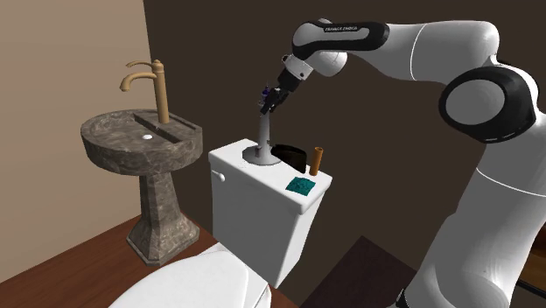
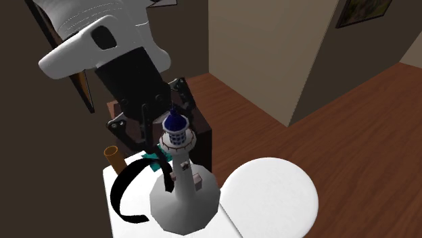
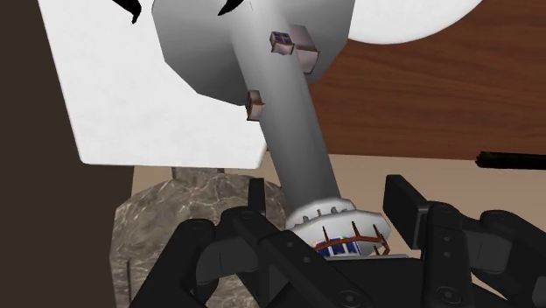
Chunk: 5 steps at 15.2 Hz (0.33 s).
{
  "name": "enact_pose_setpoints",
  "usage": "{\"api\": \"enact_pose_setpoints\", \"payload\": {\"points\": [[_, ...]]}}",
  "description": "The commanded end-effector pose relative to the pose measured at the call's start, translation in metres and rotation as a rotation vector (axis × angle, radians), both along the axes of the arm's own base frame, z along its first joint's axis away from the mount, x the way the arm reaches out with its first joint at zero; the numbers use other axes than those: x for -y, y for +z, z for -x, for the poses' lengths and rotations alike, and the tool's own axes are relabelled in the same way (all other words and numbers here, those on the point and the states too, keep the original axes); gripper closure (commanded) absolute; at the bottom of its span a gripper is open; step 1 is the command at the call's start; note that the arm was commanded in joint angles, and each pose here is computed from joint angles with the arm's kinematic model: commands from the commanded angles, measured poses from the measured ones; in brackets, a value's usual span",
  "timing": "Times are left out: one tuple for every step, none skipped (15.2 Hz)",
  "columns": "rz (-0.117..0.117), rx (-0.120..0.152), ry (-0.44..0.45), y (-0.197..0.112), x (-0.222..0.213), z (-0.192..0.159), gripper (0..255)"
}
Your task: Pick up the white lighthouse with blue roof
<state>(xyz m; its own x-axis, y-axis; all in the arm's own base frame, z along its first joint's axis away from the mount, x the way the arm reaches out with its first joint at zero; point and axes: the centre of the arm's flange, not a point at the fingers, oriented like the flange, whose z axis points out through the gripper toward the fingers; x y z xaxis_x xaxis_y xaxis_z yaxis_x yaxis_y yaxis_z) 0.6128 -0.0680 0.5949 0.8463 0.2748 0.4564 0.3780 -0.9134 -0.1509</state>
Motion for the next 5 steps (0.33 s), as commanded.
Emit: {"api": "enact_pose_setpoints", "payload": {"points": [[0.000,0.001,0.000,0.012,0.000,0.000,255],[0.000,0.001,0.000,0.017,0.000,0.000,255],[0.000,0.001,0.000,0.022,0.000,0.000,255],[0.000,0.001,0.000,0.023,0.000,0.000,255],[0.000,0.001,0.000,0.023,0.000,0.000,255]]}}
